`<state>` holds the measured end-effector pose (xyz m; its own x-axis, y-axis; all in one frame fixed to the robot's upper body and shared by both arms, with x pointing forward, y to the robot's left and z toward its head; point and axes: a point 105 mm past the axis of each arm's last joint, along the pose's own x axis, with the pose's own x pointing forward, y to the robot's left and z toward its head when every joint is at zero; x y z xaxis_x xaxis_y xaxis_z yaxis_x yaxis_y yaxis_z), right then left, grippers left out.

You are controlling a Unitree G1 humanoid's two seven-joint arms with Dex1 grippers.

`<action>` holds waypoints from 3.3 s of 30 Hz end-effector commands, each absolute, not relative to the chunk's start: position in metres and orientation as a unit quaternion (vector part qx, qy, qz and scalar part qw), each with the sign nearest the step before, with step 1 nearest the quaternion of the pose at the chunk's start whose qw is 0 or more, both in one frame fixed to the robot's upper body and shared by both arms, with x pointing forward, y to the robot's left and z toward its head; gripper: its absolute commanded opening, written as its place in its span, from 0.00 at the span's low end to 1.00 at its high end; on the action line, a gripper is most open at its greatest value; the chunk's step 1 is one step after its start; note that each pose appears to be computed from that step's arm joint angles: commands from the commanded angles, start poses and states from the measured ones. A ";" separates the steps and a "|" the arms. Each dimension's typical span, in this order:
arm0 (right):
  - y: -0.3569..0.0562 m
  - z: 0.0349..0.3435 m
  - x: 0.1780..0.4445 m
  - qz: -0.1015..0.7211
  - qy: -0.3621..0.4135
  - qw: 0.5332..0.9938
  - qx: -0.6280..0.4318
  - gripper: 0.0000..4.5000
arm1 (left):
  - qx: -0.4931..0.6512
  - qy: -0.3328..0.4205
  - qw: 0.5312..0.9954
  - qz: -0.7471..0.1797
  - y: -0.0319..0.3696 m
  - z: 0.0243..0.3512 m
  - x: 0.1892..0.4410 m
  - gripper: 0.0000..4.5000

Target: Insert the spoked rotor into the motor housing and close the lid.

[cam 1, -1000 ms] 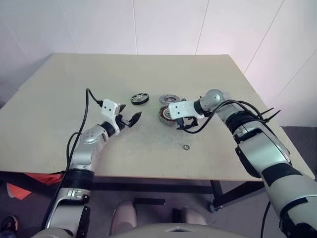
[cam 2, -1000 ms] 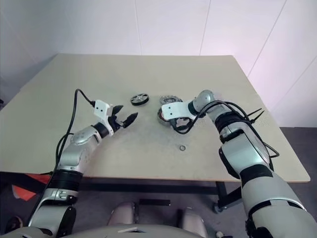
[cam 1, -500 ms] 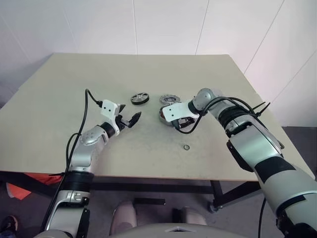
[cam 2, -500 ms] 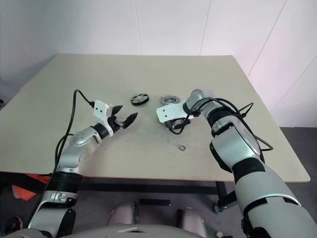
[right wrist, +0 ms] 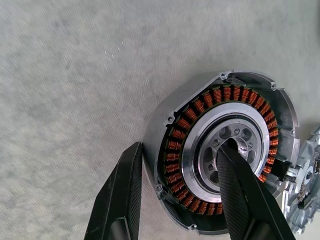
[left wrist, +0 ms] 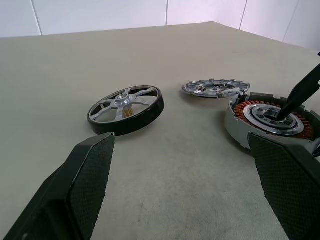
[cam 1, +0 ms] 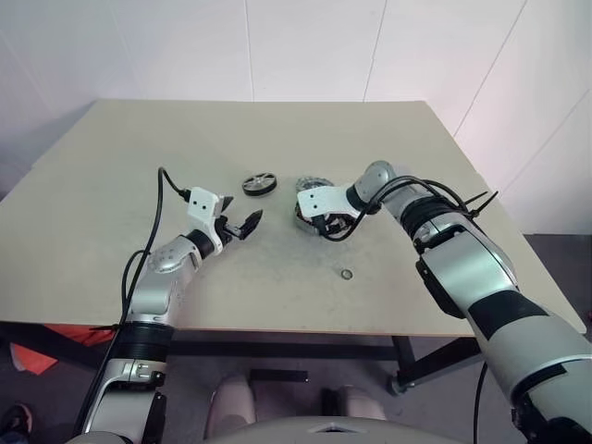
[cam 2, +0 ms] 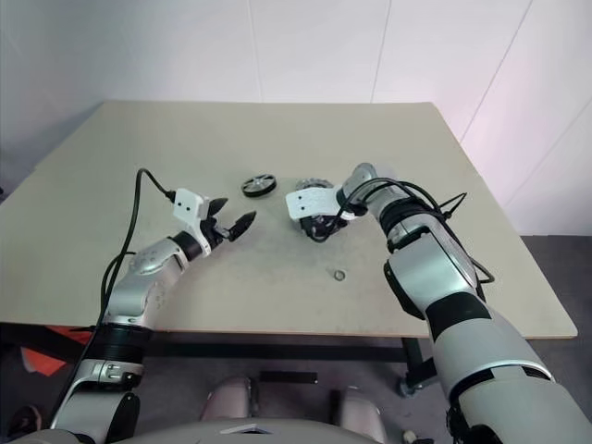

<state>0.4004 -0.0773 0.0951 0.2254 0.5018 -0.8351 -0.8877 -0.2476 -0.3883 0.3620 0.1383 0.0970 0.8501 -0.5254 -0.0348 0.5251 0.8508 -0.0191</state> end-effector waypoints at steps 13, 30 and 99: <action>-0.028 0.094 0.354 0.706 0.096 0.528 -0.462 0.45 | 0.009 -0.005 0.960 -0.280 0.137 0.115 0.366 1.00; -0.043 0.152 0.333 0.691 0.024 0.610 -0.387 0.90 | 0.012 -0.007 0.961 -0.275 0.146 0.120 0.370 1.00; -0.038 0.092 0.352 0.566 0.091 0.797 -0.190 0.13 | 0.034 -0.007 0.965 -0.259 0.173 0.129 0.378 1.00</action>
<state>0.3449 -0.0400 0.0801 0.3223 0.8657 -0.3831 -0.9463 0.2838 -0.1548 0.3779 0.1708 0.1085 0.8598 -0.5058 -0.0702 0.5086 0.8605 0.0292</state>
